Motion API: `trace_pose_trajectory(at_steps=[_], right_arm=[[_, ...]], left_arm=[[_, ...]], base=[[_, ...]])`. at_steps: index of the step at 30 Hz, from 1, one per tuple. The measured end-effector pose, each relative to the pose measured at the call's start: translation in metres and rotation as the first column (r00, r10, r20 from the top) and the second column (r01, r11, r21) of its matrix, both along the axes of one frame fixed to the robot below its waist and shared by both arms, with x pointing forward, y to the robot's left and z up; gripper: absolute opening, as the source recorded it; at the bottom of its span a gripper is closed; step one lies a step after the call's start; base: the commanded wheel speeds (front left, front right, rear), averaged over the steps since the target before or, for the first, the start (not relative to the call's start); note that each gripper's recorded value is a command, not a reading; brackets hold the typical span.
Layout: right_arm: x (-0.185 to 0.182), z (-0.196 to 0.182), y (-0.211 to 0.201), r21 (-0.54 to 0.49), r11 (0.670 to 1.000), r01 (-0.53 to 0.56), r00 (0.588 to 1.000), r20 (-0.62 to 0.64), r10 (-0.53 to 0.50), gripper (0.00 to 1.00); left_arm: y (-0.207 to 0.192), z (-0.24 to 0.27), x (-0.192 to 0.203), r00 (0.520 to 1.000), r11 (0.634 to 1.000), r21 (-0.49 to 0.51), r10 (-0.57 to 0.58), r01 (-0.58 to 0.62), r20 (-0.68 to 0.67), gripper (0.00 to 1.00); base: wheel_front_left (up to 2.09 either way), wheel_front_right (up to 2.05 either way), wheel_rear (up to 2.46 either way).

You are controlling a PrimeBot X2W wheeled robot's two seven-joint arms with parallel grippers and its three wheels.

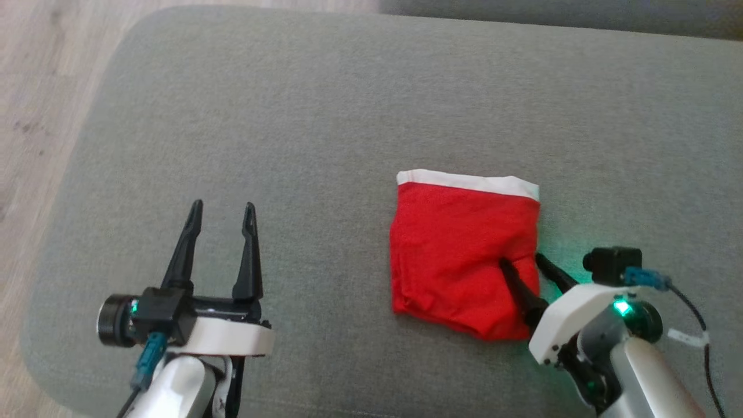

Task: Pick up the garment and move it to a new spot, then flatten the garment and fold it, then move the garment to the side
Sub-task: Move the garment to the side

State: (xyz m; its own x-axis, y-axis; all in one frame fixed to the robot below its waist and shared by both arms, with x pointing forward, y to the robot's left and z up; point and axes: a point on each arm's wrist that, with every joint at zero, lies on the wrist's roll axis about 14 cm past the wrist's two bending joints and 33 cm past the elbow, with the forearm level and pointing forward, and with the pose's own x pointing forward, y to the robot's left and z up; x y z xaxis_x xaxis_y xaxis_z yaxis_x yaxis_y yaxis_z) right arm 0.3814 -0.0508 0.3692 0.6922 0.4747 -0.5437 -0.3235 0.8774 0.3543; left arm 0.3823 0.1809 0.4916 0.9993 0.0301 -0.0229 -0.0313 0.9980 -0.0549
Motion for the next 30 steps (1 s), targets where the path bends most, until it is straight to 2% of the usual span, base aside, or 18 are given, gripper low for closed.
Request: trace_pose_trajectory(at_steps=[2,3,4,5,8,11,19,26,30], right_arm=[[0.003,-0.006,0.006,0.002,1.000,-0.018,0.999,-0.030,0.018,1.00],[0.005,-0.006,0.009,0.009,1.000,-0.024,0.999,-0.037,0.024,0.81],[0.007,-0.006,0.012,0.012,0.999,-0.031,0.999,-0.040,0.031,0.34],[0.008,-0.005,0.014,0.013,0.999,-0.035,0.999,-0.037,0.036,0.00],[0.010,-0.001,0.014,0.002,0.999,-0.048,0.999,-0.010,0.048,0.00],[0.010,0.004,0.003,-0.051,0.997,-0.064,0.997,0.044,0.066,0.00],[0.002,0.024,-0.087,-0.221,0.974,0.049,0.990,0.143,-0.017,0.00],[-0.029,0.034,-0.188,-0.383,0.902,0.198,0.978,0.136,-0.157,0.00],[-0.033,0.050,-0.247,-0.468,0.836,0.287,0.958,0.165,-0.236,0.00]], left_arm=[[0.003,-0.004,-0.002,1.000,1.000,-0.003,0.010,-0.010,-0.010,1.00],[0.005,-0.005,-0.003,1.000,1.000,-0.003,0.014,-0.014,-0.012,1.00],[0.006,-0.006,-0.003,1.000,1.000,-0.003,0.018,-0.018,-0.013,1.00],[0.006,-0.006,-0.003,1.000,1.000,-0.002,0.020,-0.020,-0.013,1.00],[0.003,-0.005,-0.001,1.000,1.000,-0.006,0.014,-0.014,-0.009,1.00],[-0.006,-0.004,0.005,1.000,1.000,-0.009,-0.016,0.016,0.001,1.00],[-0.057,-0.003,0.031,0.985,0.985,-0.033,-0.169,0.169,0.027,1.00],[-0.121,-0.011,0.050,0.934,0.933,-0.046,-0.356,0.358,0.031,1.00],[-0.165,-0.014,0.062,0.884,0.881,-0.074,-0.466,0.468,0.040,1.00]], base=[[0.00,0.00,0.00],[0.00,0.00,0.00],[0.00,0.00,0.00],[0.00,0.00,0.00],[0.00,0.00,0.00],[0.00,0.00,0.00],[0.00,0.00,0.00],[0.00,0.00,0.00],[0.00,0.00,0.00]])
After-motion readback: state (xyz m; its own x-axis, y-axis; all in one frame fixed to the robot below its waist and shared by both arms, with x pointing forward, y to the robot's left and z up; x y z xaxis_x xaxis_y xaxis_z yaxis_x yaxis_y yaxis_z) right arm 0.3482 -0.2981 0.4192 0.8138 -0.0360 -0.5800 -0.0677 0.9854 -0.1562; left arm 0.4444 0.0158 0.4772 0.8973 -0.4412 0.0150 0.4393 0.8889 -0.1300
